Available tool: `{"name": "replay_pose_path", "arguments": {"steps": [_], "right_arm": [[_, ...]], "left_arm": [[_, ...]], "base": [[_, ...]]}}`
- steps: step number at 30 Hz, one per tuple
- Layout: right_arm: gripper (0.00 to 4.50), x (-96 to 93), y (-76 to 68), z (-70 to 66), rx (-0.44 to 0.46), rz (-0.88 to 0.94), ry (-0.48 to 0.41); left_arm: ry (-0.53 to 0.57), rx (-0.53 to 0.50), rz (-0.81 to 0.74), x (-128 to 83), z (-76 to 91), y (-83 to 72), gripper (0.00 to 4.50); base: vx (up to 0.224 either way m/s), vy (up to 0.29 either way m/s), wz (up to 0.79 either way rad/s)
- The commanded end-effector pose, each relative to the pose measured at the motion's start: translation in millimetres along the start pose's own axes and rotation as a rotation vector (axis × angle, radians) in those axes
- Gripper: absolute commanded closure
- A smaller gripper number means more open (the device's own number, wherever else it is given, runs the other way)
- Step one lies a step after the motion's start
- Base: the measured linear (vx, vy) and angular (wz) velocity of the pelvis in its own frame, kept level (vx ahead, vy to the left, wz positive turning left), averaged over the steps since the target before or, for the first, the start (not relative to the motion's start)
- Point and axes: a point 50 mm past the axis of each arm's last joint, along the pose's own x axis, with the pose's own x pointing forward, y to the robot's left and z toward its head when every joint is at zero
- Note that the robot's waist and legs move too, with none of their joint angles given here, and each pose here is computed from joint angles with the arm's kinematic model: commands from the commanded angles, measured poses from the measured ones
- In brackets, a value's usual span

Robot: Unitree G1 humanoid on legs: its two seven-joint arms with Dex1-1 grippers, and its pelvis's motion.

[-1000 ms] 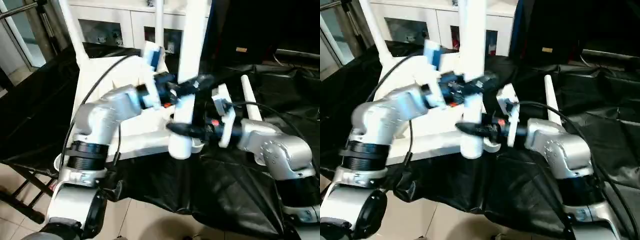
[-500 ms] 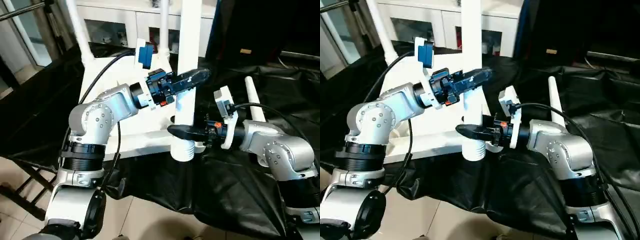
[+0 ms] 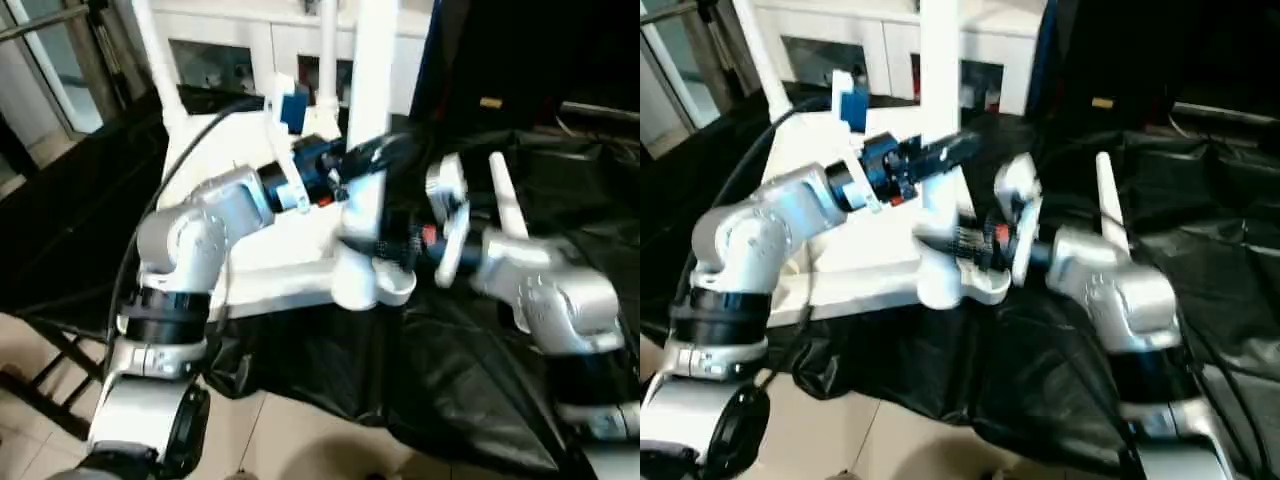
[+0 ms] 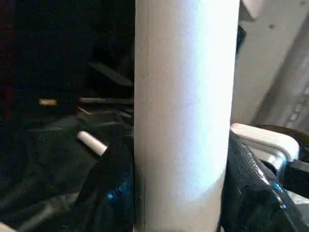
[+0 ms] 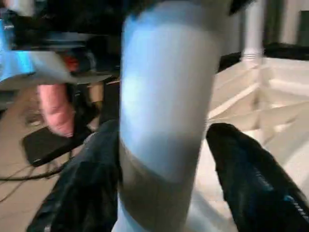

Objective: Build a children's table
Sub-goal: Insert table leg to table base

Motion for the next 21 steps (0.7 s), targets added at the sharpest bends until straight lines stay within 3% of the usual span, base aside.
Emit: {"name": "replay_pose_path", "arguments": {"steps": [1,5,12,17,21], "right_arm": [[1.41,-8.1,-13.5,7.1,-0.021,-0.130,0.000],[1.41,-8.6,-13.9,6.7,-0.016,-0.136,0.007],[1.41,-5.5,-8.3,-7.5,-0.011,-0.136,0.103],[1.41,-4.3,-8.2,-16.3,-0.069,-0.138,0.167],[1.41,-1.0,-5.7,-22.5,-0.064,-0.140,0.180]], "left_arm": [[-0.003,0.029,-0.020,3,2.8,-6.6,2.67],[-0.002,0.039,-0.014,4,2.5,-7.8,2.67],[0.029,0.113,-0.006,9,-0.3,-9.6,2.67],[0.052,0.131,0.005,11,-1.6,-8.1,2.67],[0.051,0.136,0.007,13,-0.8,-7.8,2.67]], "base": [[0.000,0.000,0.00],[0.000,0.000,0.00],[0.000,0.000,0.00],[0.000,0.000,0.00],[0.000,0.000,0.00]]}}
